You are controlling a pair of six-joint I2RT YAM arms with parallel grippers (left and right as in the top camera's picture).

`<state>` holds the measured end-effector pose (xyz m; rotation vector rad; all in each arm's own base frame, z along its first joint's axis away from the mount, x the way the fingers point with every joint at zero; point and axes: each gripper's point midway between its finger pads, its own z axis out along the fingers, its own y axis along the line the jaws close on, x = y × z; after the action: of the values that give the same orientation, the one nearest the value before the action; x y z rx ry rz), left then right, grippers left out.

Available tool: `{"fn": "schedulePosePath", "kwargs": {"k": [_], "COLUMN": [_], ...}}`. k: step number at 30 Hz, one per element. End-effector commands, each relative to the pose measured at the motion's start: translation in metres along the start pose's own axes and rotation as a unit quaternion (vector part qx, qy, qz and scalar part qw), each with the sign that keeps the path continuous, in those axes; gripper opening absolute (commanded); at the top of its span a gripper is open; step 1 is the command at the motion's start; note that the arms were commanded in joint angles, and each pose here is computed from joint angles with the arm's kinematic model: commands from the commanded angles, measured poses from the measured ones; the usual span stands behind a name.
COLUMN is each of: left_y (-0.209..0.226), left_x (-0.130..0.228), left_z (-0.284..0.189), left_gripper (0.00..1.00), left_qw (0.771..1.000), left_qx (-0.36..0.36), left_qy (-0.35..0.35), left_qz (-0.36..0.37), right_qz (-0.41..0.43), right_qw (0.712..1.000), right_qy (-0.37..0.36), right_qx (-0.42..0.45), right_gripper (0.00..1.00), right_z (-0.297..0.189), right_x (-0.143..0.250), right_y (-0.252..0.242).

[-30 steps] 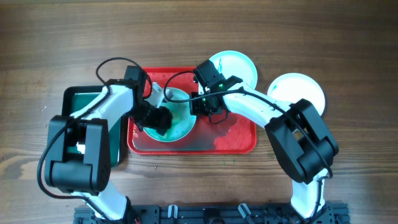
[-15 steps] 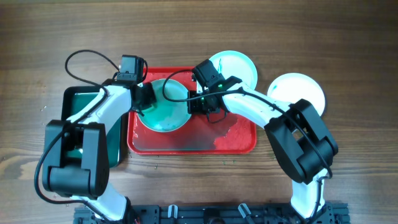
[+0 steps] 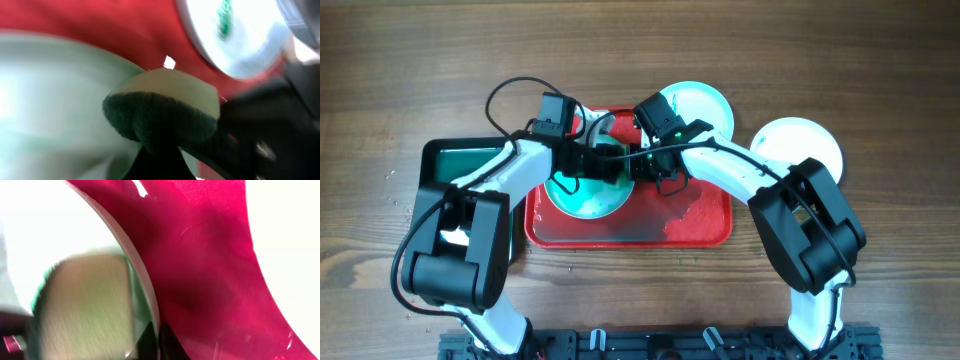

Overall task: Clean dirty plates on tray and stack at the side
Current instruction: 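Lift the sponge away left and raise the plate with the right gripper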

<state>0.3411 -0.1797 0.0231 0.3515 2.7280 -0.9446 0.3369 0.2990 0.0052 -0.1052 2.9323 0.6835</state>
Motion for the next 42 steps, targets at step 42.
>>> {"fn": "schedulePosePath", "kwargs": {"k": [42], "left_y": [0.064], "left_x": [-0.073], "left_z": [-0.175], "left_gripper": [0.04], "left_qw": [0.905], "left_qx": [-0.306], "left_qy": [-0.155], "left_qz": [-0.251], "right_qz": [-0.159], "right_qw": [0.957], "right_qy": [-0.154], "right_qx": [0.187], "right_gripper": [0.04], "right_z": [-0.155], "right_x": [-0.016], "right_y": [-0.007]}}
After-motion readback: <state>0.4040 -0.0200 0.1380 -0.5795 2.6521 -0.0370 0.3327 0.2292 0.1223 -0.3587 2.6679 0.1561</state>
